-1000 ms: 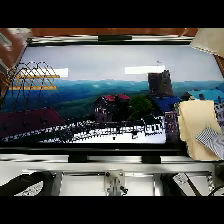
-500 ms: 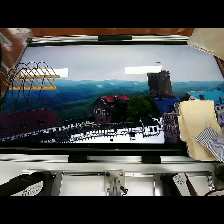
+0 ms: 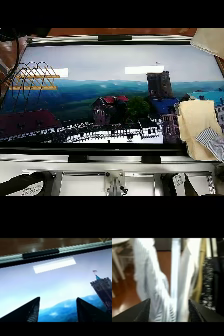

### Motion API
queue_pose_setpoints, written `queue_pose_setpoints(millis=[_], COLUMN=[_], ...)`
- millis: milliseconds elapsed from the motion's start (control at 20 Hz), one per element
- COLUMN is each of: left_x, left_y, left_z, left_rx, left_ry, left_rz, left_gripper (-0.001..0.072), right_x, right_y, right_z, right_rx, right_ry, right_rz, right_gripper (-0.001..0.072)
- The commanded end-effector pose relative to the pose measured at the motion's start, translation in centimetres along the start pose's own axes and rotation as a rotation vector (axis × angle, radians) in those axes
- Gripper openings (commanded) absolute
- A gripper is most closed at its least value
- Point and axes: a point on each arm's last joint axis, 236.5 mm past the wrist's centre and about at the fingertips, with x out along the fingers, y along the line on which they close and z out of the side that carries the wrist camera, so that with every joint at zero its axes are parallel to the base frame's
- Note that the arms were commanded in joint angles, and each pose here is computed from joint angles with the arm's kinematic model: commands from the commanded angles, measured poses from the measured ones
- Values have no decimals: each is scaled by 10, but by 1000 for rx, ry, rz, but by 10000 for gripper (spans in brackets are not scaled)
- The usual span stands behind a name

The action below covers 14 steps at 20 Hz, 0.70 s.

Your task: Fold the shirts.

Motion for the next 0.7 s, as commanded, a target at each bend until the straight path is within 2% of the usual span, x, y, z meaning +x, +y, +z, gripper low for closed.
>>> queue_pose_setpoints(millis=[0, 200, 350, 400, 450, 500, 650], left_x=[1, 0, -2, -3, -5, -7, -15], left_y=[-1, -3, -5, -6, -6, -6, 12], left_z=[-12, -28, -43, -49, -57, -64, -97], left_rx=[-1, -2, -2, -2, -2, 0, -26], left_ry=[49, 115, 179, 207, 241, 273, 416], left_rz=[-7, -14, -22, -25, -28, -26, 69], left_gripper=[529, 529, 528, 523, 481, 454, 454], right_x=[-13, -57, -89, -97, -101, -100, -113], right_y=[59, 135, 181, 199, 214, 229, 291], right_z=[8, 50, 53, 45, 31, 12, -57], right_rx=[-6, 3, 6, -5, -28, -57, -165], right_ry=[-32, -224, -259, -232, -187, -118, 108], right_rz=[258, 624, 880, 980, 1062, 1135, 1369], right_gripper=[585, 585, 583, 570, 527, 446, 450])
